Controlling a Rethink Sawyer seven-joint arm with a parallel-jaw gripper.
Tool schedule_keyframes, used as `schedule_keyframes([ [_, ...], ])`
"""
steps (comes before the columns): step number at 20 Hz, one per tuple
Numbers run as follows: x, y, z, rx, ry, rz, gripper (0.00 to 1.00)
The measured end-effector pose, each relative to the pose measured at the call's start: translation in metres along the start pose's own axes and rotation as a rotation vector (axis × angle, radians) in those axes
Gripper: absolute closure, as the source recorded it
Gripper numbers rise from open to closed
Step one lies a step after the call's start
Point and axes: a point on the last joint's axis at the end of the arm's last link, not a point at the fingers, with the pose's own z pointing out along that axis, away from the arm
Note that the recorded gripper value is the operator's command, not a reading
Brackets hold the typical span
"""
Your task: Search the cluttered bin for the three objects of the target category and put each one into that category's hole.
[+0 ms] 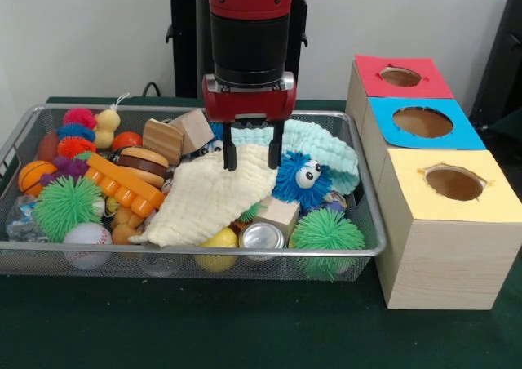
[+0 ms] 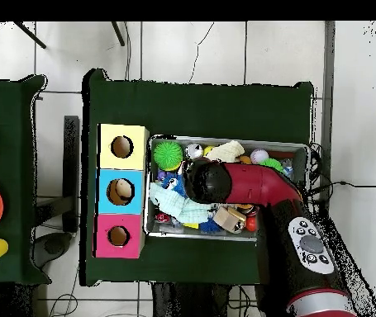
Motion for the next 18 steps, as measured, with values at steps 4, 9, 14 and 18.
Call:
schedule_keyframes([
  [4, 0.0, 0.0, 0.0, 0.0, 0.0, 0.001, 0.0],
  [9, 0.0, -0.001, 0.0, 0.0, 0.0, 0.001, 0.0],
  [14, 0.0, 0.0, 0.001, 0.0, 0.001, 0.0, 0.0],
  [18, 0.0, 0.001, 0.011, -0.001, 0.009, -0.001, 0.0],
])
